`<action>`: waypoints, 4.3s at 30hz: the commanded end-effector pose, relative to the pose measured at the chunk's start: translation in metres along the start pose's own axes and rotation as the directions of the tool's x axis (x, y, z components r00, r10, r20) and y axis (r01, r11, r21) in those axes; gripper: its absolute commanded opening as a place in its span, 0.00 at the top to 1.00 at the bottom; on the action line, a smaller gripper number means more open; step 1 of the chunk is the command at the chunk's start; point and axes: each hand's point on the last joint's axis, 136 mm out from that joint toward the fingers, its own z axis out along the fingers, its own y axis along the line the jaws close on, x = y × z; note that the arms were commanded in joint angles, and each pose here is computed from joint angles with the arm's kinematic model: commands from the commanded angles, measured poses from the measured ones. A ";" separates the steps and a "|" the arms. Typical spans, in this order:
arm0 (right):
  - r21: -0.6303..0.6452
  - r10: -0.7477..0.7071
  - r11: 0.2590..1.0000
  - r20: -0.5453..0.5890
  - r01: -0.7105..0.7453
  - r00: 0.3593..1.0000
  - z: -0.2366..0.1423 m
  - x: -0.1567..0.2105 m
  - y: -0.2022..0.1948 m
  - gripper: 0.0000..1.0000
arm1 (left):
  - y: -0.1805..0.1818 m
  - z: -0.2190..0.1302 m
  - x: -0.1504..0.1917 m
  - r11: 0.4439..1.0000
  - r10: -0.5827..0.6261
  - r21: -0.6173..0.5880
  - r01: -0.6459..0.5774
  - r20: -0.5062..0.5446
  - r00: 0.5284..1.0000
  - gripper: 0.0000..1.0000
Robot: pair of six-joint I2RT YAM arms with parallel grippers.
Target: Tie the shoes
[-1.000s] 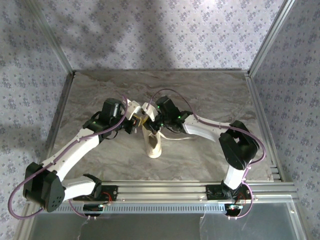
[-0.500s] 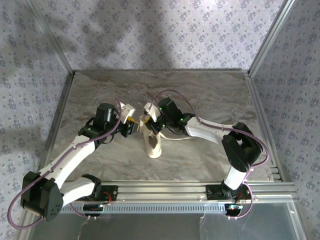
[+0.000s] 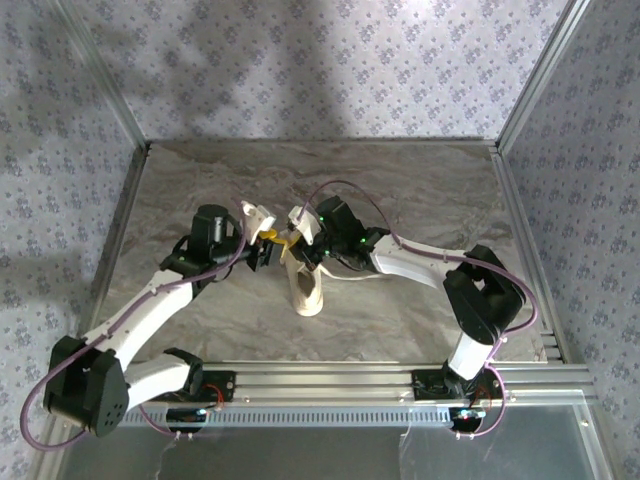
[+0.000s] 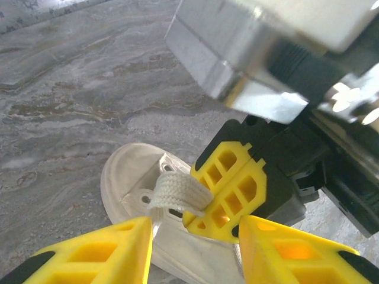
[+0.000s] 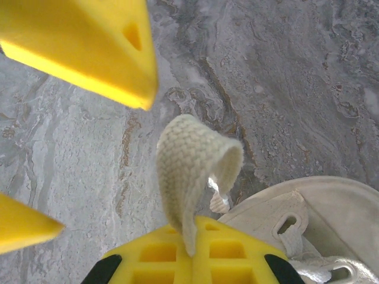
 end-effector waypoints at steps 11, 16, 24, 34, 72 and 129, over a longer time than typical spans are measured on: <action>-0.004 -0.024 1.000 0.010 0.024 1.000 -0.007 -0.006 0.008 1.00 | -0.002 0.012 -0.022 0.998 0.005 0.070 -0.010 0.068 0.998 0.58; 0.000 -0.026 1.000 0.011 0.026 1.000 -0.007 -0.006 0.008 1.00 | -0.002 0.016 -0.021 0.996 -0.011 0.085 0.005 0.063 0.998 0.62; 0.007 -0.028 1.000 0.009 0.028 1.000 -0.008 -0.007 0.008 1.00 | -0.005 0.022 -0.019 0.992 -0.043 0.123 0.038 0.040 0.998 0.97; 0.070 0.005 0.998 0.031 -0.008 0.999 -0.040 -0.006 -0.010 0.70 | -0.006 0.008 -0.030 0.995 -0.055 0.081 0.051 0.058 0.997 1.00; 0.751 0.941 0.096 0.146 -0.653 0.306 -0.112 0.209 -0.115 0.59 | -0.029 0.018 -0.033 0.995 -0.017 0.099 0.011 0.063 0.998 1.00; -0.004 -0.171 0.984 0.219 0.176 0.961 -0.101 -0.002 0.007 0.39 | -0.033 0.016 -0.026 0.964 -0.241 0.123 0.236 0.028 0.970 1.00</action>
